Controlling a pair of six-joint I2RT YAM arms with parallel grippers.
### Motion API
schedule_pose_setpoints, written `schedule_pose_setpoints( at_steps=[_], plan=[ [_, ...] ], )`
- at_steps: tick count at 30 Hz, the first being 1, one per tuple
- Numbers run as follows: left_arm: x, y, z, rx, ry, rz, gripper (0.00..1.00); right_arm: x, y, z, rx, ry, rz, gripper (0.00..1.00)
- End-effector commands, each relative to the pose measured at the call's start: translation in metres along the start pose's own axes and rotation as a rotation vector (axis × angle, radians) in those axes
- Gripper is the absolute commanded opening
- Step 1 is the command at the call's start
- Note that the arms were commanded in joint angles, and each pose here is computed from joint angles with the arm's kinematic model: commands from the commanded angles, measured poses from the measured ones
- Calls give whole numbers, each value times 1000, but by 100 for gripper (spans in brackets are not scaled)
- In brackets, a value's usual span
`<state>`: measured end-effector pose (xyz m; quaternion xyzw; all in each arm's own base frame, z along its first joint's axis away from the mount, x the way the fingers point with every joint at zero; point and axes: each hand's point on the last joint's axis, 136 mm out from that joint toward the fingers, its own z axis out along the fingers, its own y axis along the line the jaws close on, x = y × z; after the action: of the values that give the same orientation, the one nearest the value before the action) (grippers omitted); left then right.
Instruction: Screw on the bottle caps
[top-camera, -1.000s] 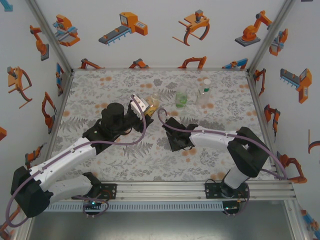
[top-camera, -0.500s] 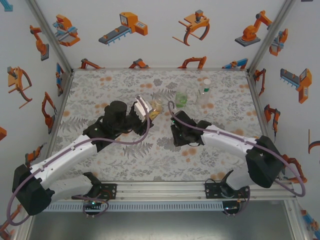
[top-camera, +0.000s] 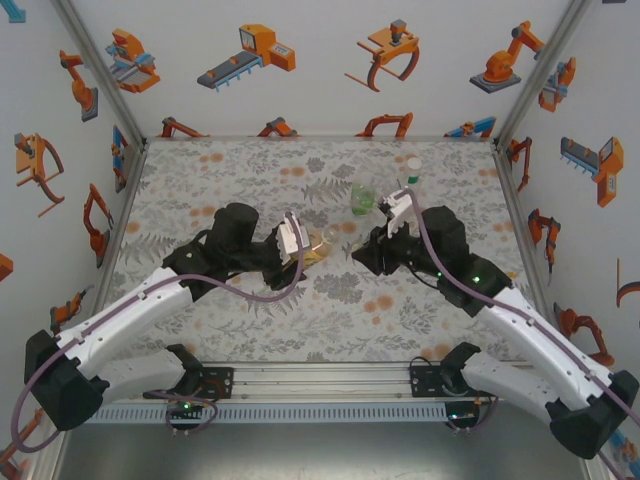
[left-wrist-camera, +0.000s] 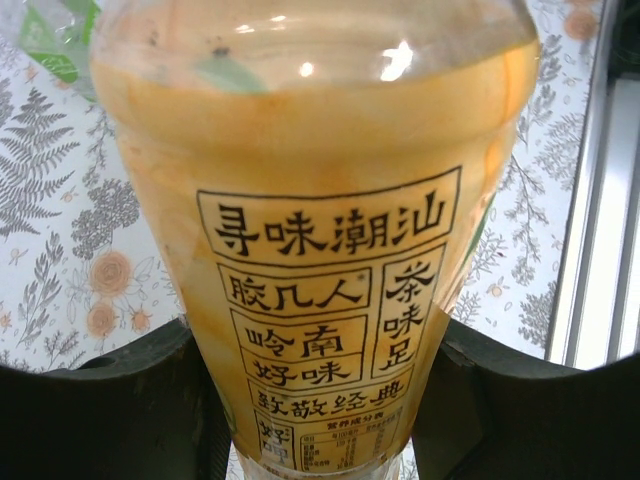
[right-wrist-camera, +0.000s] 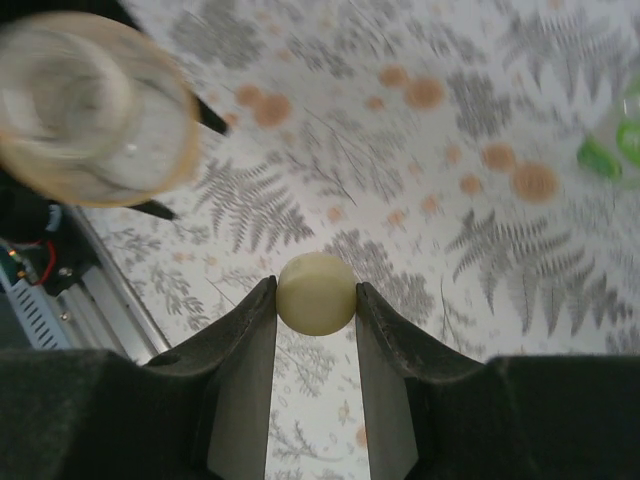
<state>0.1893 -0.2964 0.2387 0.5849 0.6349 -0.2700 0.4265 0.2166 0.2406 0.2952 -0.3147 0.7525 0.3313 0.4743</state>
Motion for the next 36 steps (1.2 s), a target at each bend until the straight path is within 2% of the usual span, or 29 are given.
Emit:
schedule_pose_setpoints(
  at_steps=[1,5,9,15,36],
  plan=[
    [-11,-19,-8,84,-27,74,0,-23,45,-22,-224,-110,-225,17],
    [-8,-33,-7,132,4,124,0,-35,74,-40,-366,-132,-353,16],
    [-1,-46,-6,181,56,154,0,-30,98,-52,-521,-97,-511,12],
    [-2,-62,-5,247,48,173,0,-28,110,-60,-605,-123,-655,9],
    [-4,-72,-3,306,35,176,0,-26,118,-51,-687,-108,-678,6]
  ],
)
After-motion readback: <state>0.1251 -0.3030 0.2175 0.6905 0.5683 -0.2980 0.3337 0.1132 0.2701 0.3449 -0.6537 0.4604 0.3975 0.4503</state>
